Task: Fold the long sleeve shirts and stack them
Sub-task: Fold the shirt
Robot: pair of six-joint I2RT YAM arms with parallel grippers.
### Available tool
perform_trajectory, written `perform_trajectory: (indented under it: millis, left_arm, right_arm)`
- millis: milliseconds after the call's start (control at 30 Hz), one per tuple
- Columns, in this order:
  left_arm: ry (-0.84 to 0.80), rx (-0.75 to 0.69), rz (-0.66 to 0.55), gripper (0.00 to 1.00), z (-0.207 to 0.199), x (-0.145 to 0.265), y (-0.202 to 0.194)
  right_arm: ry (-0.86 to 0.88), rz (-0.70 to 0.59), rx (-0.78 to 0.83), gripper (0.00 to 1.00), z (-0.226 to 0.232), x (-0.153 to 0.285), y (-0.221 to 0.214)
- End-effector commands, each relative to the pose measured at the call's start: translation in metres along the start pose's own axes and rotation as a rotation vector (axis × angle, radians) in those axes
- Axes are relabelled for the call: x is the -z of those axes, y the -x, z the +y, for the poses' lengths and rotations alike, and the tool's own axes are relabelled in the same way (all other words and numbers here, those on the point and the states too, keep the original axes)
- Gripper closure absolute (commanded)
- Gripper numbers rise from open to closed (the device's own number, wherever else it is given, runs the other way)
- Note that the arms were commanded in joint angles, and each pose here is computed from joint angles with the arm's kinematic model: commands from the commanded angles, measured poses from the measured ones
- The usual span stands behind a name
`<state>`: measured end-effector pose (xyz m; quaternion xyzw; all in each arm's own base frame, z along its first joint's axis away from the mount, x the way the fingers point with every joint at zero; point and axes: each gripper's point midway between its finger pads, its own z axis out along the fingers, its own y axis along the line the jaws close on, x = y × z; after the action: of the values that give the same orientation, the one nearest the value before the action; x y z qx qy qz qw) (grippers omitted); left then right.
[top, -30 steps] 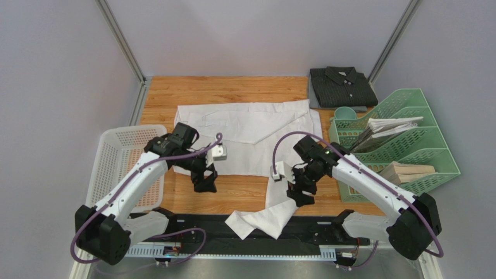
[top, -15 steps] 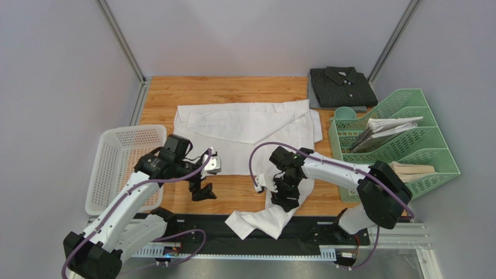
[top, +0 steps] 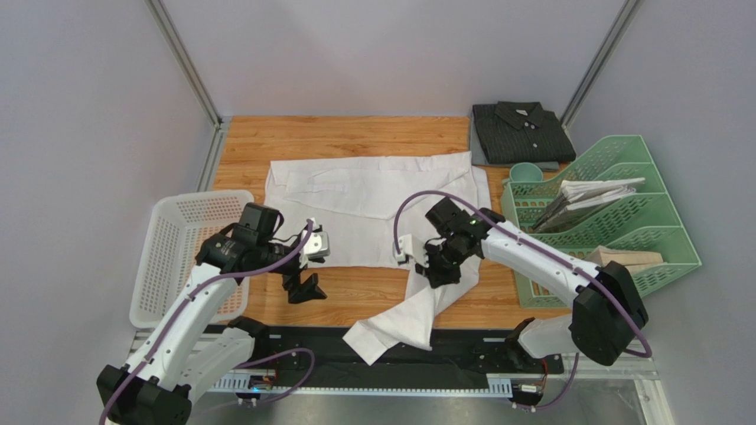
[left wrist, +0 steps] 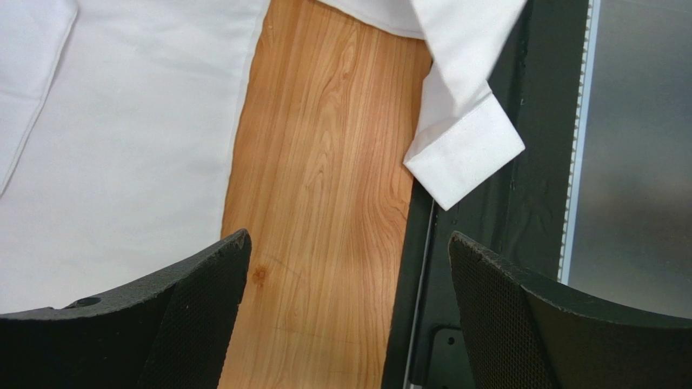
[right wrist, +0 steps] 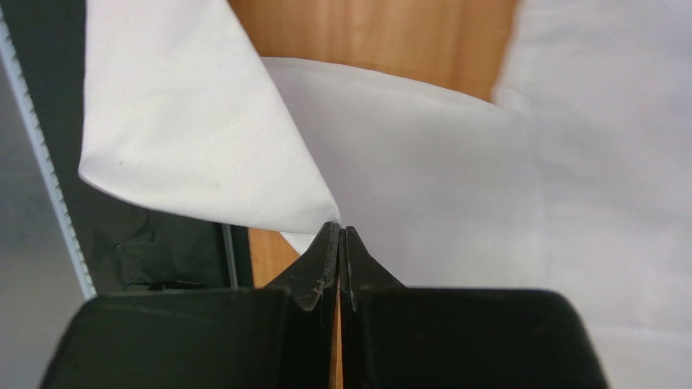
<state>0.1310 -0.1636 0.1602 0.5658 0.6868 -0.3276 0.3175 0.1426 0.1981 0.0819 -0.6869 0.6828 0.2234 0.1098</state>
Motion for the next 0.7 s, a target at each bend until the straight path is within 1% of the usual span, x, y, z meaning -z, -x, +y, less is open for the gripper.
perform_trajectory:
  millis: [0, 33, 67, 100, 133, 167, 233, 267, 333, 367, 400, 500, 667]
  left_arm:
    - [-0.03, -0.072, -0.034, 0.08, 0.001, -0.006, 0.018]
    - [-0.018, -0.042, -0.032, 0.1, 0.002, -0.01, 0.018]
    - [-0.021, -0.042, -0.032, 0.11, 0.002, -0.016, 0.017]
    - [0.004, -0.07, -0.064, 0.13, 0.01, -0.02, 0.027]
    - [0.023, -0.066, -0.072, 0.14, 0.015, -0.024, 0.03]
    - [0.029, -0.029, -0.056, 0.13, 0.015, -0.033, 0.028]
    - [0.036, -0.048, -0.06, 0.13, 0.019, -0.045, 0.035]
    - [0.007, -0.03, -0.026, 0.12, 0.015, -0.056, 0.033]
    - [-0.03, 0.017, 0.009, 0.13, 0.01, -0.066, 0.029]
    - [-0.031, 0.043, 0.062, 0.14, 0.01, -0.075, 0.023]
    - [-0.041, 0.089, 0.081, 0.14, 0.007, -0.08, 0.021]
    - [-0.05, 0.128, 0.164, 0.14, 0.001, -0.096, 0.011]
    - [0.009, 0.075, 0.299, 0.16, -0.003, -0.118, -0.001]
  right_arm:
    - [-0.235, -0.151, -0.138, 1.0, -0.058, 0.048, 0.017]
    - [-0.272, -0.174, -0.157, 1.0, -0.066, 0.052, 0.018]
    - [-0.293, -0.18, -0.172, 1.0, -0.069, 0.055, 0.017]
    - [-0.311, -0.183, -0.196, 1.0, -0.072, 0.056, 0.014]
    - [-0.339, -0.179, -0.206, 1.0, -0.076, 0.055, 0.01]
    - [-0.369, -0.184, -0.207, 1.0, -0.078, 0.058, 0.009]
    - [-0.448, -0.162, -0.224, 1.0, -0.087, 0.058, -0.002]
    - [-0.476, -0.157, -0.232, 1.0, -0.091, 0.061, -0.006]
    - [-0.516, -0.148, -0.258, 1.0, -0.095, 0.067, -0.014]
    - [-0.526, -0.144, -0.269, 1.0, -0.097, 0.068, -0.016]
    - [-0.527, -0.141, -0.28, 1.0, -0.097, 0.07, -0.019]
    - [-0.536, -0.127, -0.322, 1.0, -0.096, 0.069, -0.027]
    - [-0.524, -0.122, -0.461, 1.0, -0.101, 0.061, -0.044]
